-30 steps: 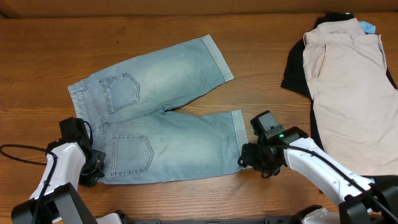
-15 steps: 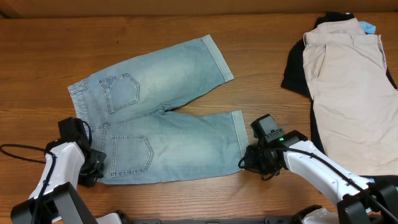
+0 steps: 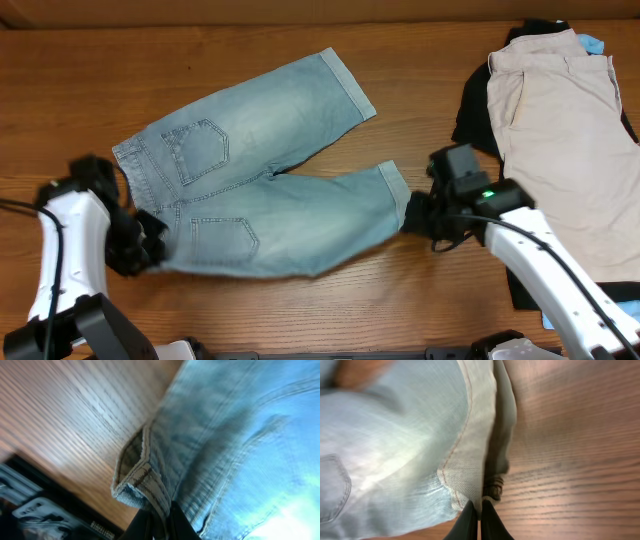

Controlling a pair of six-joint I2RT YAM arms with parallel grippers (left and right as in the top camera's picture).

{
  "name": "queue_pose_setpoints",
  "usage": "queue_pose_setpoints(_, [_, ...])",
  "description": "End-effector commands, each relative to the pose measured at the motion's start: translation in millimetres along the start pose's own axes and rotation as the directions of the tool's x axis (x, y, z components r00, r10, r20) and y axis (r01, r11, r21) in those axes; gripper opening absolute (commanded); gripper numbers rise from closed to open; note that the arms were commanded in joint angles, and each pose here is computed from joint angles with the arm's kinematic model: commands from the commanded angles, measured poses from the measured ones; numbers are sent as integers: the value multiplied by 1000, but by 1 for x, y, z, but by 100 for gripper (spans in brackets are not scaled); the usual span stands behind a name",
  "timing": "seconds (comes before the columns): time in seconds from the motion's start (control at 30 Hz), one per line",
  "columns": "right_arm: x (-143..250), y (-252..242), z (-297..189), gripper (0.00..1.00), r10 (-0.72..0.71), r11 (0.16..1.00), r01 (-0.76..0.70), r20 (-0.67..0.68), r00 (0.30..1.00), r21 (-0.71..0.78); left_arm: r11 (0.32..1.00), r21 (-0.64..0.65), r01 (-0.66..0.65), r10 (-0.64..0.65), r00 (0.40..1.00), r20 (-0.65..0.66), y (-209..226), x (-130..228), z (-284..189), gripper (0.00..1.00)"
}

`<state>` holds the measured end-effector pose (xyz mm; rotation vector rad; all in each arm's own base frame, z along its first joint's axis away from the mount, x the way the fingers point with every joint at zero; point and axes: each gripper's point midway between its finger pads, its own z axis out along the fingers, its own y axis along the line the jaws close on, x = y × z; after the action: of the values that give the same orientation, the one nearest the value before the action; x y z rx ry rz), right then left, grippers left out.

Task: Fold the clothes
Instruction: 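Lift the leg hems with both grippers and fold them toward the waistband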

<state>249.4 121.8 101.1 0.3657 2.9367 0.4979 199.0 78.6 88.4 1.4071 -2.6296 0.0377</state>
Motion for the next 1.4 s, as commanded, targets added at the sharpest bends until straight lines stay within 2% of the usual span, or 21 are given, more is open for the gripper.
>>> queue_pose_setpoints(0.0, [-23,9,-39,4,-30,1000,30,113,993,-4,994,39,-106,103,992,73,-12,-14,-42,4])
queue_pose_setpoints(0.2, [-30,15,-89,4,-51,999,52,173,984,0,984,56,-171,163,979,120,-15,-9,-99,4])
queue_pose_setpoints(0.47, [-19,25,-161,4,-90,993,110,301,949,-50,938,98,-331,305,928,213,-36,26,-152,4])
queue_pose_setpoints(0.7, [-5,17,-180,4,-93,993,112,340,936,-39,906,144,-397,330,879,344,-27,59,-177,4])
queue_pose_setpoints(0.87, [-39,22,-173,4,-105,993,114,405,908,1,948,106,-301,233,879,415,-4,56,-183,4])
queue_pose_setpoints(0.97, [-66,33,-158,4,-123,991,133,415,901,4,960,80,-267,213,889,405,2,54,-175,4])
queue_pose_setpoints(1.17, [-123,48,-98,4,-141,989,144,388,911,22,984,38,-175,148,916,374,0,37,-139,4])
queue_pose_setpoints(1.37, [-169,64,-36,4,-162,984,180,390,907,-8,998,19,-59,46,909,413,-8,6,-106,4])
